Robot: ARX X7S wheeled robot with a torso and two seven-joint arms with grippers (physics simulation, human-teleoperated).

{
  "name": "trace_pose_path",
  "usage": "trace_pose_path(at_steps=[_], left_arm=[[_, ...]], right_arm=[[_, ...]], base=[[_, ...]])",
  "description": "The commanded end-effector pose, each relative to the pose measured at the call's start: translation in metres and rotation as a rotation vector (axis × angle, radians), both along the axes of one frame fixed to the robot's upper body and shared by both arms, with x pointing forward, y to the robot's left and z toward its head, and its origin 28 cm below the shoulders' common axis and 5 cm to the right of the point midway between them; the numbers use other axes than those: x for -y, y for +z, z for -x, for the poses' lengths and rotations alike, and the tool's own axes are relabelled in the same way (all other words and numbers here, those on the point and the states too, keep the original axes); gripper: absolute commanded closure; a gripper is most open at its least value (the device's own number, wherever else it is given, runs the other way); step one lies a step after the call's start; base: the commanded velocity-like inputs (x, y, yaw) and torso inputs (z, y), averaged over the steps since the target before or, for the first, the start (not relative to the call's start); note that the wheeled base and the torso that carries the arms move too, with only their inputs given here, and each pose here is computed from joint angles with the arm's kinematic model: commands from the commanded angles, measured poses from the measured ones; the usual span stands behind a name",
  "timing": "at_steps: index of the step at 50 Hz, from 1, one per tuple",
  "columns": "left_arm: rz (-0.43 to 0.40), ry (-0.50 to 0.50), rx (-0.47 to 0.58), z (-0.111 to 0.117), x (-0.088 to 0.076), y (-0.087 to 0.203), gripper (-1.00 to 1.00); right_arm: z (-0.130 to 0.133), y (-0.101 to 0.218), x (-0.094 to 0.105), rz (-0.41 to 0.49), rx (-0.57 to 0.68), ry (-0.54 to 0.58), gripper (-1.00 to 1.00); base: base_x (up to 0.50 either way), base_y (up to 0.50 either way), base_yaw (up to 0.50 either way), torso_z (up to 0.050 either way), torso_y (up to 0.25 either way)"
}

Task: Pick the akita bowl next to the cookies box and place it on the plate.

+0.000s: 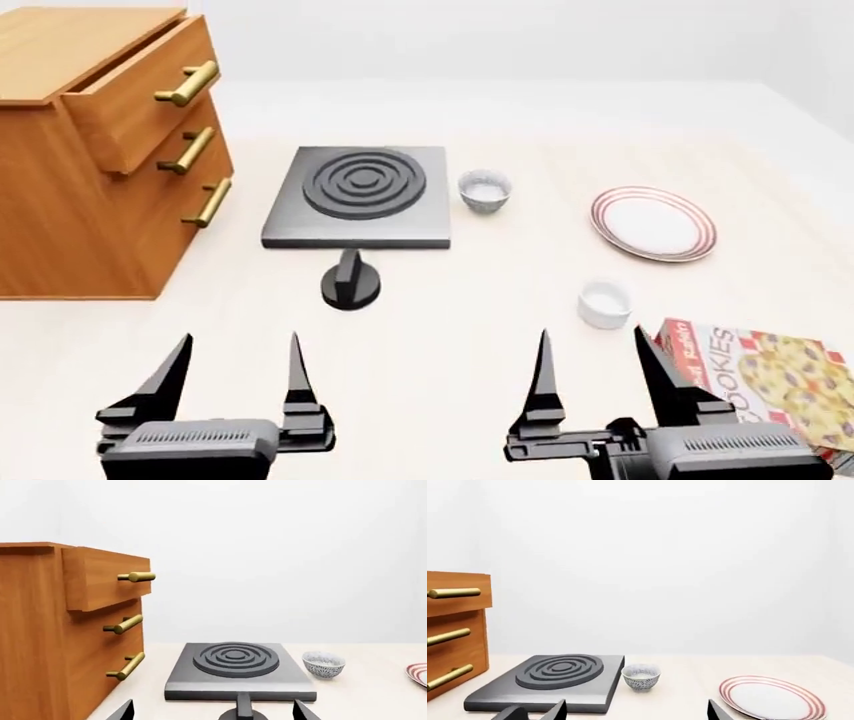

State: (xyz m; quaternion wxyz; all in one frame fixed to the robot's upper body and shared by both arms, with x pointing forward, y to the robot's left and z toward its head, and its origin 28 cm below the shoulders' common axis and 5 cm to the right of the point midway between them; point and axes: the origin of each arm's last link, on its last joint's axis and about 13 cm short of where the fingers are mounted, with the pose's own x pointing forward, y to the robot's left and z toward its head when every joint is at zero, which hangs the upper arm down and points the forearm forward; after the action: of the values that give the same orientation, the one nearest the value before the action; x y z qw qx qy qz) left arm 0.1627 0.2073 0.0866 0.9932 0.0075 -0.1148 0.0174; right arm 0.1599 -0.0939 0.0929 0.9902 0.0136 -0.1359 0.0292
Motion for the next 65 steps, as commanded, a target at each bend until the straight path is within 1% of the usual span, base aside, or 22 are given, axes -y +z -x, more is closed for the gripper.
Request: trace_pose_path(at_steps=[1,4,25,27,32,36,46,65], left_arm=[[-0.003,0.001,0.001,0.0013,0.0006,0.0013,-1.0],[-0.004,0.0,0.001,0.001,0.0006,0.0011,-1.0],[-0.005,0.0,0.005,0.0018,-0.0006,0.002,-1.0],[-0.006,0.001,0.003,0.0015,-0.0005,0.0017,-1.0],[-0.005,0.001,0.003,0.0015,-0.0006,0.0018,-1.0],[-0.005,0.001,0.005,0.0017,-0.0006,0.0023,-1.0],[-0.003,0.001,0.004,0.0011,-0.0003,0.0017,-1.0],[-0.002,-0.002,0.003,0.0009,0.0002,0.0005,-1.0]], right_arm=[[0.0014,-0.0004,0.0003,-0.003,0.0,0.007,-1.0],[0.001,0.0049,0.0005,-0.002,0.001,0.006,-1.0],[0.0017,0.0054,-0.0002,-0.003,0.006,0.006,-1.0],[0.0011,0.0056,0.0004,-0.013,0.015,0.001,-1.0],[0.0002,0.004,0.0003,-0.018,0.01,0.008,-1.0],[0.0015,0.006,-0.0001,-0.015,0.014,0.008,-1.0],[0.0007,-0.0011,-0.0001,-0.016,0.008,0.013,-1.0],[0.0023,0.0002,-0.0003,-0.018,0.011,0.014,-1.0]], base=[[0.5,0.0,0.0,0.0,0.0],[0.5,0.0,0.0,0.0,0.0],[0.5,0.0,0.0,0.0,0.001],[0.5,0.0,0.0,0.0,0.0],[0.0,0.0,0.0,0.0,0.0],[0.0,-0.47,0.0,0.0,0.0],[0.0,-0.5,0.0,0.0,0.0],[0.0,-0.5,0.0,0.0,0.0]])
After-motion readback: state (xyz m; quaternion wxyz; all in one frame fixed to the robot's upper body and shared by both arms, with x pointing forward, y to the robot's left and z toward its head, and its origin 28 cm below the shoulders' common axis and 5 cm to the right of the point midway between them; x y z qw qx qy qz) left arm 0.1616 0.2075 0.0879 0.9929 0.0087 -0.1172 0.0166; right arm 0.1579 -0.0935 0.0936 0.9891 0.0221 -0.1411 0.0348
